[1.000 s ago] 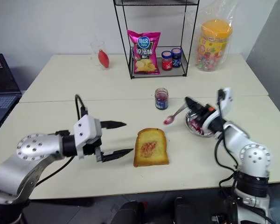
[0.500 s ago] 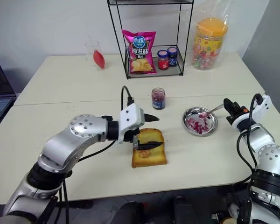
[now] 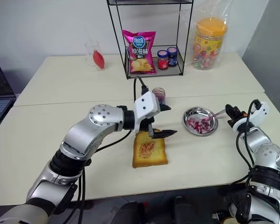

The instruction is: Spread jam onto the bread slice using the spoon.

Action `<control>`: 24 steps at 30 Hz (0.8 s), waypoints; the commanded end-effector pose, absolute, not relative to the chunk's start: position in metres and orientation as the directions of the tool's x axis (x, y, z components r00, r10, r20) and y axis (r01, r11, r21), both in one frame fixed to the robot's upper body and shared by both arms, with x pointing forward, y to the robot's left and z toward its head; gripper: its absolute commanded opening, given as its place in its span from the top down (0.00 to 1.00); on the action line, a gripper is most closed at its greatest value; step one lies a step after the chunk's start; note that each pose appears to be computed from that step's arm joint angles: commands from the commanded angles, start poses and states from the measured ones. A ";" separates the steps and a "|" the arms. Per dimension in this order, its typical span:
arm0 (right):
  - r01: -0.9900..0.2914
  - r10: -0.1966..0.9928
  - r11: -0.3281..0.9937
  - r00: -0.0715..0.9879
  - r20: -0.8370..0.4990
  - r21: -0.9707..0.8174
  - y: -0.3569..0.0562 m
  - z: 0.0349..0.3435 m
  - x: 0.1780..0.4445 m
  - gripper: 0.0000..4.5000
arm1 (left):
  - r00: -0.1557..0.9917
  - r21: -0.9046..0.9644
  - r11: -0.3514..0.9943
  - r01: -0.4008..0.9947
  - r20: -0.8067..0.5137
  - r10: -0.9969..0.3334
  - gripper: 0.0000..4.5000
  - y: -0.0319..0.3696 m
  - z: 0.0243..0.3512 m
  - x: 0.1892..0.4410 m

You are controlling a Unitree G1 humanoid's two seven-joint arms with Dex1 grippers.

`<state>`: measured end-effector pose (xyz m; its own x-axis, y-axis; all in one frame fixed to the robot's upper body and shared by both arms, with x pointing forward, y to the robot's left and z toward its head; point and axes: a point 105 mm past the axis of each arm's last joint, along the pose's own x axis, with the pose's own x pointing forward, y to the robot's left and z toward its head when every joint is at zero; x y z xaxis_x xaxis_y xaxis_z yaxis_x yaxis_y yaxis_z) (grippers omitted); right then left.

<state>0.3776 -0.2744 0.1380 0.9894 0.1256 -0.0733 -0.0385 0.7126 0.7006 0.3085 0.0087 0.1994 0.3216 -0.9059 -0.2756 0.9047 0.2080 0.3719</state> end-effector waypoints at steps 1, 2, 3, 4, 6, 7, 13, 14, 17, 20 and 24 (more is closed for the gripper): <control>-0.062 0.141 0.801 0.986 -0.088 0.595 -0.279 0.144 0.378 0.94 | 0.314 0.415 0.190 0.890 -0.254 -0.915 0.00 0.005 0.207 0.305; -0.056 0.135 0.841 0.985 -0.108 0.539 -0.280 0.141 0.378 0.90 | 0.317 0.414 0.194 0.889 -0.253 -0.914 0.00 0.006 0.207 0.306; -0.057 0.133 0.865 0.984 -0.118 0.499 -0.280 0.140 0.378 0.88 | 0.319 0.414 0.196 0.889 -0.252 -0.914 0.00 0.007 0.206 0.307; -0.064 0.135 0.878 0.984 -0.117 0.474 -0.279 0.140 0.377 0.83 | 0.322 0.416 0.199 0.888 -0.252 -0.912 0.00 0.008 0.206 0.308; -0.078 0.142 0.890 0.984 -0.110 0.449 -0.278 0.141 0.377 0.73 | 0.335 0.422 0.209 0.882 -0.251 -0.908 0.00 0.010 0.207 0.310; -0.085 0.144 0.903 0.983 -0.111 0.421 -0.278 0.141 0.377 0.67 | 0.341 0.426 0.214 0.879 -0.250 -0.906 0.00 0.011 0.207 0.312; -0.129 0.152 0.970 0.983 -0.099 0.207 -0.274 0.143 0.374 0.34 | 0.355 0.430 0.229 0.873 -0.240 -0.904 0.00 0.011 0.207 0.316; -0.139 0.159 0.973 0.982 -0.098 0.182 -0.273 0.143 0.374 0.29 | 0.357 0.432 0.230 0.872 -0.239 -0.903 0.00 0.012 0.207 0.316; -0.147 0.157 0.980 0.985 -0.066 0.135 -0.271 0.148 0.373 0.15 | 0.372 0.439 0.243 0.865 -0.235 -0.898 0.00 0.015 0.207 0.320; -0.141 0.145 0.986 0.988 -0.044 0.092 -0.272 0.152 0.373 0.15 | 0.373 0.441 0.245 0.864 -0.233 -0.898 0.00 0.016 0.208 0.321; -0.116 0.115 0.992 0.993 0.014 0.059 -0.274 0.160 0.372 0.15 | 0.388 0.440 0.262 0.859 -0.225 -0.894 0.00 0.020 0.208 0.323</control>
<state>0.3735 -0.2711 0.1386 0.9882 0.1326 -0.0769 -0.1246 0.9871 0.1002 0.3212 0.0152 0.1964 0.3652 -0.8914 -0.2684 0.8828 0.2400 0.4038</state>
